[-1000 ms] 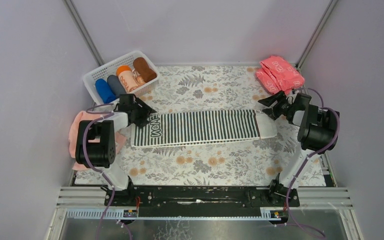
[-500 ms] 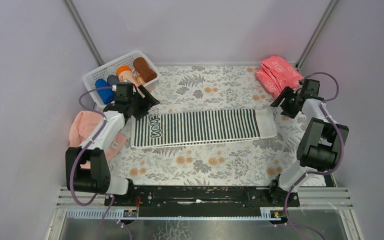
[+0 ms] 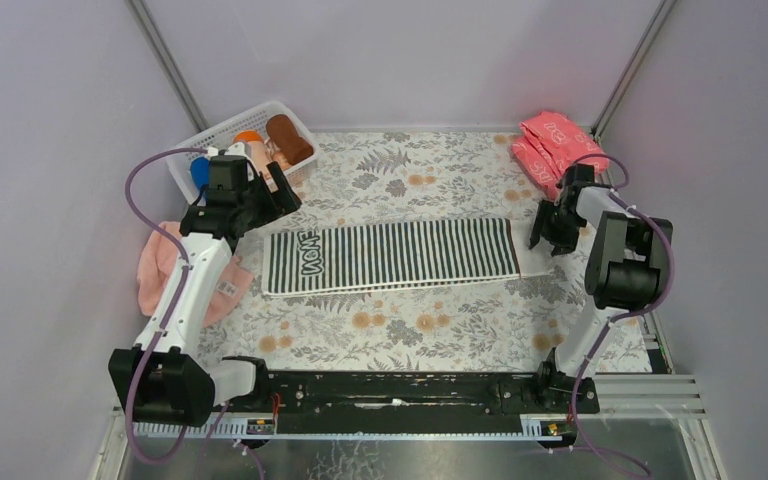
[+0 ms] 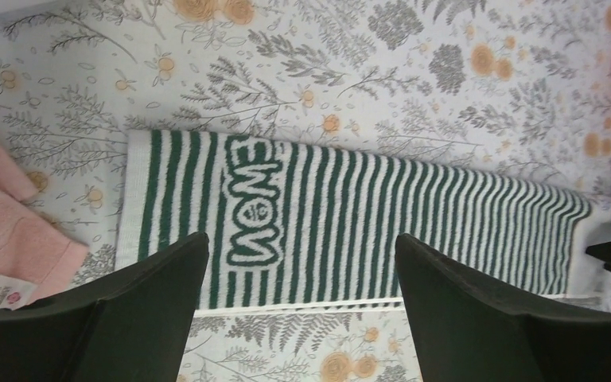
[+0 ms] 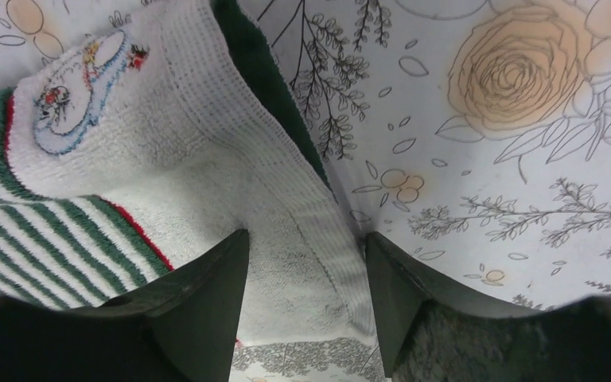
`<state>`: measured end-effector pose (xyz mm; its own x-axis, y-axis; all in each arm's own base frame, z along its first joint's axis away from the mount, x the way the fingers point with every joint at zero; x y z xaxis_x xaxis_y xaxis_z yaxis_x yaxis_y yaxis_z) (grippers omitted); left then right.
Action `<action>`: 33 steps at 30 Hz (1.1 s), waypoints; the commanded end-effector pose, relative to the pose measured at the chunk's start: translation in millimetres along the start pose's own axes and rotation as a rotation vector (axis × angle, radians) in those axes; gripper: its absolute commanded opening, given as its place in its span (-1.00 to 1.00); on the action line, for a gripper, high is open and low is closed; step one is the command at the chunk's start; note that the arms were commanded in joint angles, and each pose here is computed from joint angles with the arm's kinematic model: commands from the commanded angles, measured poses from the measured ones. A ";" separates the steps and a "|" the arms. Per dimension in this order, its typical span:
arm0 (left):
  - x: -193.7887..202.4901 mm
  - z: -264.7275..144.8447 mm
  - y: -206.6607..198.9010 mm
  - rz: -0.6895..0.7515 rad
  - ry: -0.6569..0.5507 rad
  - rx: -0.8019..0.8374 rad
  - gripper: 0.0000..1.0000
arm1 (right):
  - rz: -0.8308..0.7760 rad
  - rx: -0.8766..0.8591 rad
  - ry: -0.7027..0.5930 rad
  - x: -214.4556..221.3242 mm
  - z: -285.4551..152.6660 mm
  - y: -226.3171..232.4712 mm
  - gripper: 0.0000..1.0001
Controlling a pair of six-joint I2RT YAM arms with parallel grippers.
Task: Roll the towels
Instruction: Fold the towel at the center of the board.
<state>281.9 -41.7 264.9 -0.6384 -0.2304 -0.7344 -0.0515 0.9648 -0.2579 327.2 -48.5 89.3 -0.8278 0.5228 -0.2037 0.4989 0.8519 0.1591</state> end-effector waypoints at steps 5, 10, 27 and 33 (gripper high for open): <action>12.8 1.0 16.5 0.061 0.027 -0.065 0.74 | -0.119 0.139 0.201 36.9 30.6 -0.3 0.24; 13.8 -1.0 19.1 0.058 0.016 -0.076 0.74 | -0.153 0.243 0.299 57.3 46.4 -7.7 -0.03; 16.6 -3.4 23.6 0.052 0.004 -0.096 0.74 | 0.003 0.654 -0.250 -51.1 -69.8 -25.5 -1.00; 18.2 -3.3 25.1 0.048 0.005 -0.095 0.75 | 0.069 0.732 -0.407 -74.8 -114.0 -33.1 -1.00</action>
<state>268.7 -25.1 247.8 -0.6528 -0.1967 -0.7316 -0.0931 0.9792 -0.1802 349.6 -102.6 156.5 -0.7698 0.4646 -0.4376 0.6261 0.6828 -0.3765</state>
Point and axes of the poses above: each gripper's point midway between its finger pads, its own z axis out along the fingers, its own y axis along the line the jaws close on, x = y × z, the point moved 8 cm from there along -z, back along the fingers, and after that the axes turned 12 degrees about z, right-handed, at the moved point
